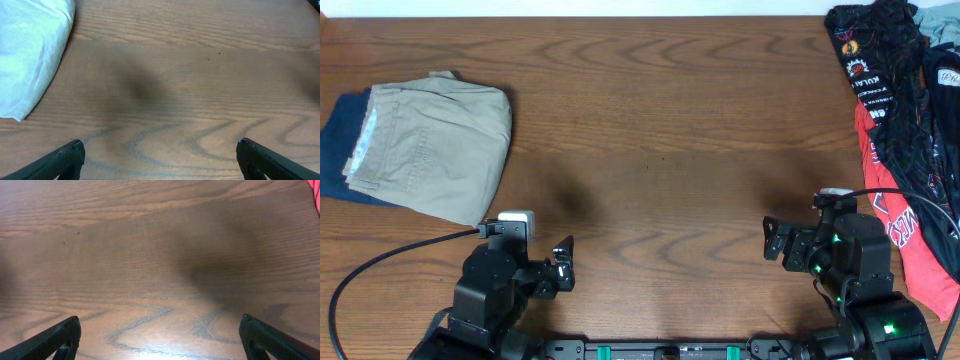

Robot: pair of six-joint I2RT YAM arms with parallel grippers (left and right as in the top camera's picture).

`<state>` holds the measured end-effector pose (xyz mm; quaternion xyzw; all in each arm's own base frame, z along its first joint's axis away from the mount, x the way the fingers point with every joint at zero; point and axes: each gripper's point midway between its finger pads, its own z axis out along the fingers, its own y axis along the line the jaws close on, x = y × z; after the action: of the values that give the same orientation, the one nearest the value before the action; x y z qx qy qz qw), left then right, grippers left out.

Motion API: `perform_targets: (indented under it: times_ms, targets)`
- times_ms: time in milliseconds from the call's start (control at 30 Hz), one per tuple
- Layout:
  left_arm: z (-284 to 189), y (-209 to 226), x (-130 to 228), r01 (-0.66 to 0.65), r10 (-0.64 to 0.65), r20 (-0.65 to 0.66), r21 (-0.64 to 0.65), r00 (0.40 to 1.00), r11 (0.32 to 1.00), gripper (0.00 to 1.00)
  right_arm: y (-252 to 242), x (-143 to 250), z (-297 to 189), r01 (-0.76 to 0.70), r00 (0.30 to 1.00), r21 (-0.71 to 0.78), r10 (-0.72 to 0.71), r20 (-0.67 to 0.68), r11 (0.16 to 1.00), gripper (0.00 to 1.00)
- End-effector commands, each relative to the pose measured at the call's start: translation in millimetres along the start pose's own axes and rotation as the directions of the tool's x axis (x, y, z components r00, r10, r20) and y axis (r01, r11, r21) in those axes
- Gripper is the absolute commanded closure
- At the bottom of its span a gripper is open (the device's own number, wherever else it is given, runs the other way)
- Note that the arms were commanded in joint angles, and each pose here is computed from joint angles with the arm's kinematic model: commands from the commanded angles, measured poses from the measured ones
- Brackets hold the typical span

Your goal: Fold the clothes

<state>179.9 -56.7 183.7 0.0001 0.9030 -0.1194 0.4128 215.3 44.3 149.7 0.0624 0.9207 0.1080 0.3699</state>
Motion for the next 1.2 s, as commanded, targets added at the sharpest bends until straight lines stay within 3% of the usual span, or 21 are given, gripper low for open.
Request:
perform_targets:
  times_ms: [0, 667, 933, 1167]
  targets:
    - [0.7, 1.7, 1.0, 0.003, -0.003, 0.002, -0.009, 1.0, 1.0, 0.02, -1.9, 4.1, 1.2, -0.007, 1.0, 0.012, 0.008, -0.011, 1.0, 0.01]
    - [0.7, 1.7, 1.0, 0.003, -0.003, 0.002, -0.009, 1.0, 1.0, 0.02, -4.8, 4.4, -6.7, -0.016, 1.0, 0.014, 0.016, 0.013, 1.0, 0.01]
    - [0.7, 1.7, 1.0, 0.003, -0.003, 0.002, -0.009, 1.0, 1.0, 0.02, -23.1, -8.2, -28.0, 0.079, 0.979, 0.079, -0.092, 0.184, 0.994, 0.01]
    - [0.7, 1.7, 1.0, 0.003, -0.003, 0.002, -0.009, 1.0, 1.0, 0.02, -24.5, -24.7, -45.5, 0.174, 0.886, 0.098, -0.199, 0.419, 0.98, 0.01]
